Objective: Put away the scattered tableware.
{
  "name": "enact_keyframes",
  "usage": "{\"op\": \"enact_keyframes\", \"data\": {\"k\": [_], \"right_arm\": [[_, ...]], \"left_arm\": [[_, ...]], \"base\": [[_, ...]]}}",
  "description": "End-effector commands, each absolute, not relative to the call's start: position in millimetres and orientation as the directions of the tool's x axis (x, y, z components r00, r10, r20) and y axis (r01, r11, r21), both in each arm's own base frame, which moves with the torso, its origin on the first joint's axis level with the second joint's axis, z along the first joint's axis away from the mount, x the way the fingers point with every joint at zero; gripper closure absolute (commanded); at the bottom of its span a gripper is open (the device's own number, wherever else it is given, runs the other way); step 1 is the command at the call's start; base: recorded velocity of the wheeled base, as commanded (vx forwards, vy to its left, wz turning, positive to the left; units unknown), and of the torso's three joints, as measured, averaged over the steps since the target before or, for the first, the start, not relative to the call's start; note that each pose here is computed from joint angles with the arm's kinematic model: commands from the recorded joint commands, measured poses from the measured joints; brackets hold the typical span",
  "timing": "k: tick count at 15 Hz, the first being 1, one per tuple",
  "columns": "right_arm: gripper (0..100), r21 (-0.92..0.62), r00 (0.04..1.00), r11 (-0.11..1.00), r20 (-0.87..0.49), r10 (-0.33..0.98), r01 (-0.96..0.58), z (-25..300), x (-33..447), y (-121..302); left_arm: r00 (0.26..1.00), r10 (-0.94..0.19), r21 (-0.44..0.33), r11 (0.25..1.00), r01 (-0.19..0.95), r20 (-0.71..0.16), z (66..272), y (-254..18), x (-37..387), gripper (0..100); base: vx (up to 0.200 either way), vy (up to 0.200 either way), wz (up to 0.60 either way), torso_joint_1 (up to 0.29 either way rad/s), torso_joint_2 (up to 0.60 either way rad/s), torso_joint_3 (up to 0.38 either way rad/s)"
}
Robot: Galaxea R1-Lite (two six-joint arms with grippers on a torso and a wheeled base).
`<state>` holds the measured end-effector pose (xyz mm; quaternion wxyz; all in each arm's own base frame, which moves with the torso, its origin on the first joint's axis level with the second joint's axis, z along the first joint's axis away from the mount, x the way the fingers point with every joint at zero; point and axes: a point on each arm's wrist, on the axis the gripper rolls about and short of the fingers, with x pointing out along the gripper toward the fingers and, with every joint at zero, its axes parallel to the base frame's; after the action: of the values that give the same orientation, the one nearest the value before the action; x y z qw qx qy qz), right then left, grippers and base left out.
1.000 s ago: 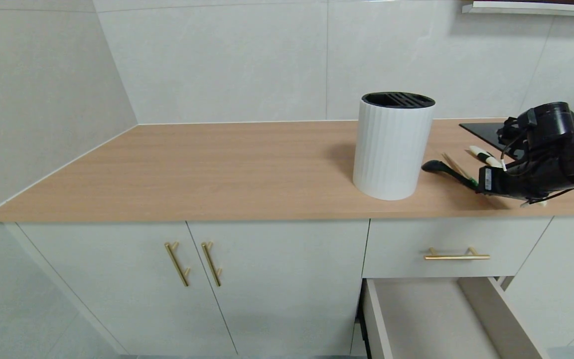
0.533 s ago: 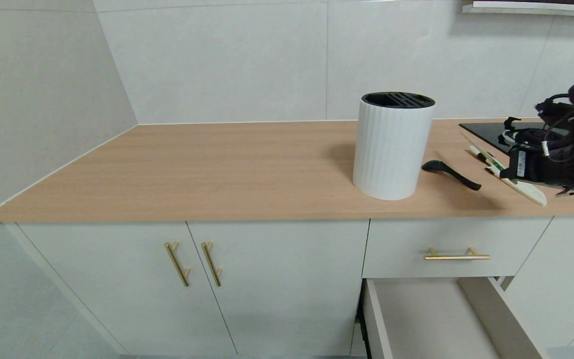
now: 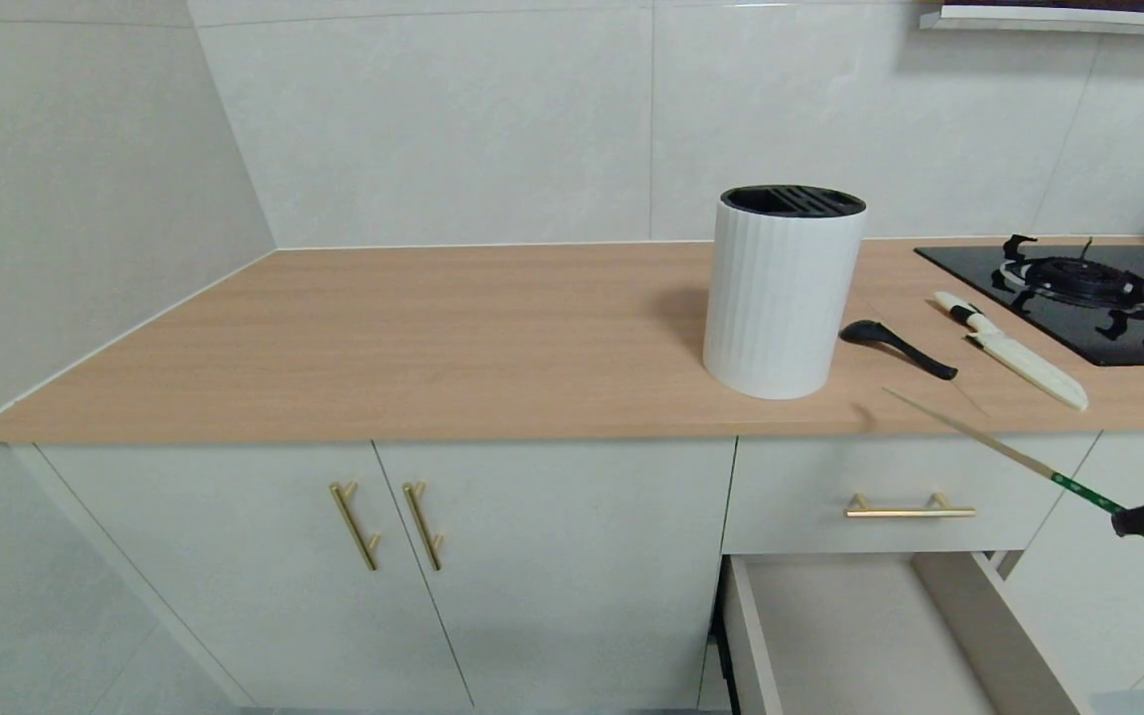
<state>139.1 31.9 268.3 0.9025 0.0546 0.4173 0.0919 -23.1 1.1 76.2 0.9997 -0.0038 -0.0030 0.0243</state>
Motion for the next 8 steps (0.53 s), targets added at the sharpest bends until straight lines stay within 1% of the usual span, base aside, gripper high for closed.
{"op": "enact_keyframes", "data": {"k": [1, 2, 4, 7, 8], "right_arm": [[100, 0.187, 0.648, 0.968, -0.719, 0.252, -0.169, 261.3, 102.2, 26.9], [100, 0.183, 0.638, 0.968, -0.727, 0.252, -0.174, 253.3, 93.4, 25.2], [100, 0.163, 0.596, 0.97, -0.766, 0.241, -0.181, 240.2, 95.9, 25.8], [100, 0.146, 0.459, 0.977, -0.865, 0.201, -0.153, 201.7, 136.1, 35.8], [100, 0.142, 0.44, 0.979, -0.877, 0.193, -0.147, 196.7, 141.9, 37.2]], "left_arm": [[0.999, 0.049, -0.008, 0.999, -0.049, 0.006, 76.4, 1.1, -22.9, 0], [0.999, 0.049, -0.008, 0.999, -0.049, 0.005, 76.2, 1.1, -22.9, 0], [0.999, 0.049, -0.008, 0.999, -0.049, 0.005, 76.2, 1.1, -22.9, 0], [0.999, 0.049, -0.008, 0.999, -0.049, 0.005, 76.2, 1.1, -22.9, 0], [0.999, 0.049, -0.008, 0.999, -0.049, 0.005, 76.2, 1.1, -22.9, 0]], "base": [[0.0, 0.0, 0.0, 0.0, 0.0, 0.0], [0.0, 0.0, 0.0, 0.0, 0.0, 0.0], [0.0, 0.0, 0.0, 0.0, 0.0, 0.0], [0.0, 0.0, 0.0, 0.0, 0.0, 0.0], [0.0, 0.0, 0.0, 0.0, 0.0, 0.0]]}}
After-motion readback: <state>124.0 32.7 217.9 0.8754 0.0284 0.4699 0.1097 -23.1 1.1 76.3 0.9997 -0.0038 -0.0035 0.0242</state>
